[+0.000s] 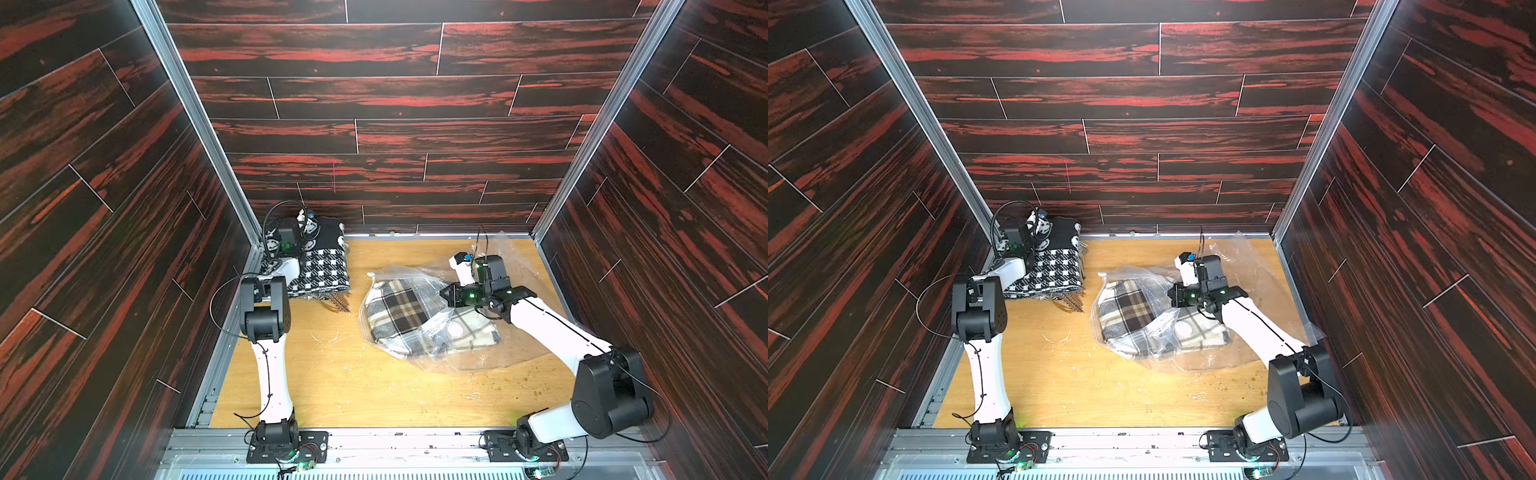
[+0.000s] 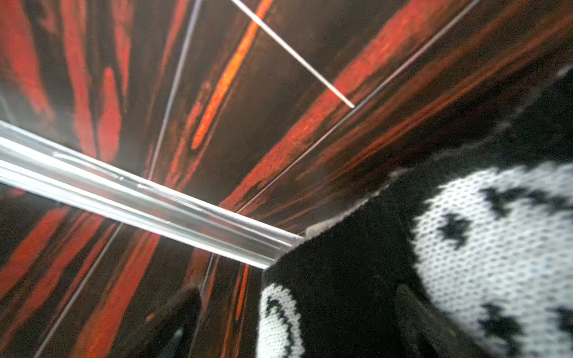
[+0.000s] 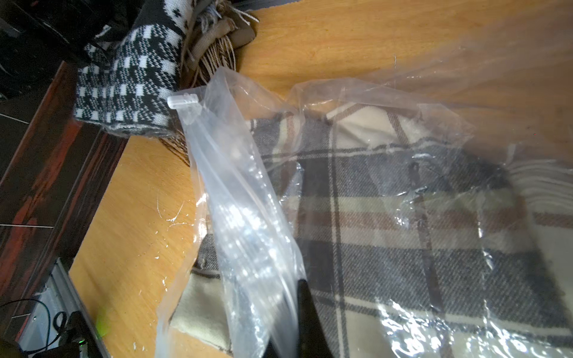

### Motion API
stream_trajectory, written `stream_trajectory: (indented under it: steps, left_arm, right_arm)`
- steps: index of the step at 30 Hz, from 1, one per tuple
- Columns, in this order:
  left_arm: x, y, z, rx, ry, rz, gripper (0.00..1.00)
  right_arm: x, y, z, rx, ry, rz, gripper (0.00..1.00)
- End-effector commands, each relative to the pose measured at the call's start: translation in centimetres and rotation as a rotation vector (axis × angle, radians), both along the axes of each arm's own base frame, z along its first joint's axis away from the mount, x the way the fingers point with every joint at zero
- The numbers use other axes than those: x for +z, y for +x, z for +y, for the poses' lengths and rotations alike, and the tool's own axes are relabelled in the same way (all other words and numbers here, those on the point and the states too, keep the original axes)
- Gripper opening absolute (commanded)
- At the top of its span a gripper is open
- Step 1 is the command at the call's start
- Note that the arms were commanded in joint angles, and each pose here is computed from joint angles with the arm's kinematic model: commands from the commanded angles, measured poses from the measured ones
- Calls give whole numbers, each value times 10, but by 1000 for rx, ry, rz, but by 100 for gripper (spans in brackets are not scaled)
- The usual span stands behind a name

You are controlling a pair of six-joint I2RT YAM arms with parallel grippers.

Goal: Take the scarf out of the vacuum bag
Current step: Place the scarf at the corner of the board.

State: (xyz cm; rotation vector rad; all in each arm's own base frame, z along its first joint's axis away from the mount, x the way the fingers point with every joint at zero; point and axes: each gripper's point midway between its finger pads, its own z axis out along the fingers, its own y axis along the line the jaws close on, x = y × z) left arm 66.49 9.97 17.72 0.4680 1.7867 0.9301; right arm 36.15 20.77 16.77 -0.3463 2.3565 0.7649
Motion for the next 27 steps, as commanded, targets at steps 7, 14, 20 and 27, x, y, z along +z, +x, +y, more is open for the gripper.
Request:
stream_trajectory:
  steps: [7, 14, 20, 27]
  left_arm:
    - [72, -32, -32, 84, -109, -266, 100]
    - [144, -78, -65, 76, -324, -457, 100]
    - [216, -147, -78, 74, -501, -567, 100]
    - [261, -242, -96, -107, -883, -591, 100]
  right_arm:
    - [21, -3, 3, 16, 18, -19, 0]
    - [29, 4, 0, -14, -3, -29, 0]
    - [32, 6, 0, -21, -2, -32, 0]
    - [41, 11, 6, -3, 23, -40, 0]
